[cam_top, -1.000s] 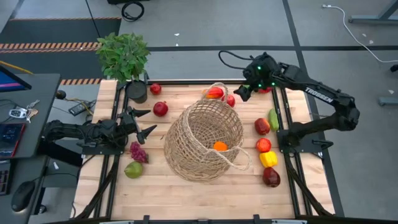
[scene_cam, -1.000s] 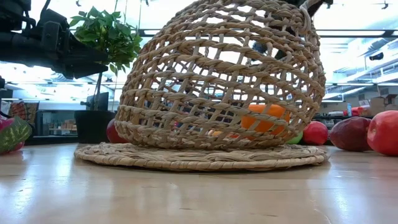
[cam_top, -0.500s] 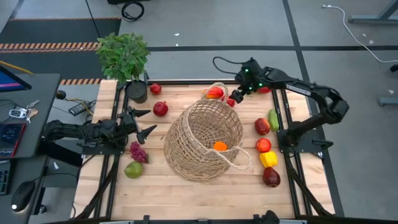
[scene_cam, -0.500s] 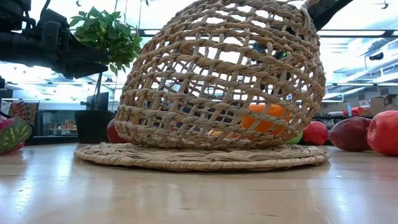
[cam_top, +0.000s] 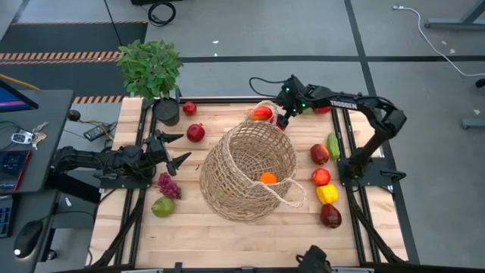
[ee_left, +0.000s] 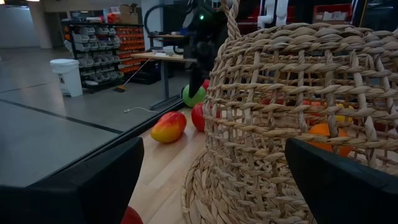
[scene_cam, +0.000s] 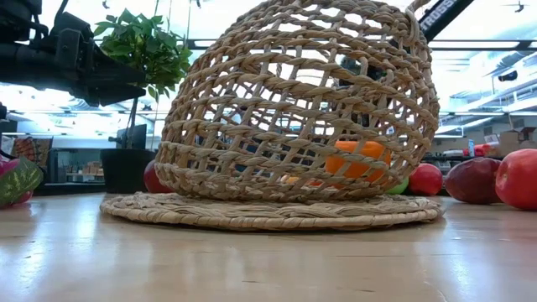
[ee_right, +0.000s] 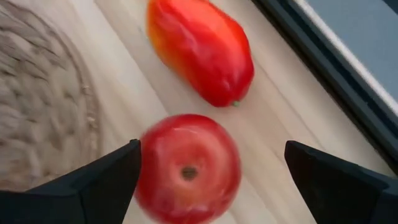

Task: Build produce basket
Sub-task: Put the red pomegranate into the brown basket

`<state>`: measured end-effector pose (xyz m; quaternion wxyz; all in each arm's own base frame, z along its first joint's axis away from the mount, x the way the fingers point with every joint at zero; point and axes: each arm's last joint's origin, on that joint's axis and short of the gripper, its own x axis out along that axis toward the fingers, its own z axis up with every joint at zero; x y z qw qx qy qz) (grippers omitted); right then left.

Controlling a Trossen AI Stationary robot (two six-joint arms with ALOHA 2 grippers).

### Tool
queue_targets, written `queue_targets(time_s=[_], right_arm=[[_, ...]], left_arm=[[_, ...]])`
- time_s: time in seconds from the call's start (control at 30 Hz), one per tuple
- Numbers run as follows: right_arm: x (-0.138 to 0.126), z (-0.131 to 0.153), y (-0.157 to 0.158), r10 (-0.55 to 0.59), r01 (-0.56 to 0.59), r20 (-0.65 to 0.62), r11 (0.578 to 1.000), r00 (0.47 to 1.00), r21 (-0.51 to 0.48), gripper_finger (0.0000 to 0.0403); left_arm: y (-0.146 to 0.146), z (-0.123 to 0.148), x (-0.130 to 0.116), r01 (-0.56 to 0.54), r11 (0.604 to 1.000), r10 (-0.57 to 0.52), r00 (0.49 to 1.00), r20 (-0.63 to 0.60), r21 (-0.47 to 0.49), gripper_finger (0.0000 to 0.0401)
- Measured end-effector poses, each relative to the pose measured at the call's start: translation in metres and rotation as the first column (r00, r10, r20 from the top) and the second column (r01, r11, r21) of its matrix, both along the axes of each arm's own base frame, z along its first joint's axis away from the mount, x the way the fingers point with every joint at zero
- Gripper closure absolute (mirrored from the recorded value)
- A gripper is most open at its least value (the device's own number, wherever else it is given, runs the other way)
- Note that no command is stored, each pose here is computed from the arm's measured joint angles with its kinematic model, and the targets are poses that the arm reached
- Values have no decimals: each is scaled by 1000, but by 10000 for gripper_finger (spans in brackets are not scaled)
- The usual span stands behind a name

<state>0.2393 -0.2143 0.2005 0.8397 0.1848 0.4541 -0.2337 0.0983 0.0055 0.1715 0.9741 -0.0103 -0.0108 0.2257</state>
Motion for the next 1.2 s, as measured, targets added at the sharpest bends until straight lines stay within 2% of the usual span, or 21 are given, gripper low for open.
queue_targets(time_s=[0.27,0.53,0.9,1.2], right_arm=[[7,-31,-5,33,-29,-65,997,997,70,4],[8,-35,-6,36,-30,-69,996,997,80,4],[0,-13,0,-2,5,-42,998,999,69,44],[-13,30,13,-88,84,78,995,993,50,44]], left_arm=[[0,0,0,0,1000,0,1000,0,0,3],[0,0,0,0,1000,0,1000,0,0,3],[0,0,0,0,1000,0,1000,0,0,3],[0,0,0,0,1000,0,1000,-1,0,3]])
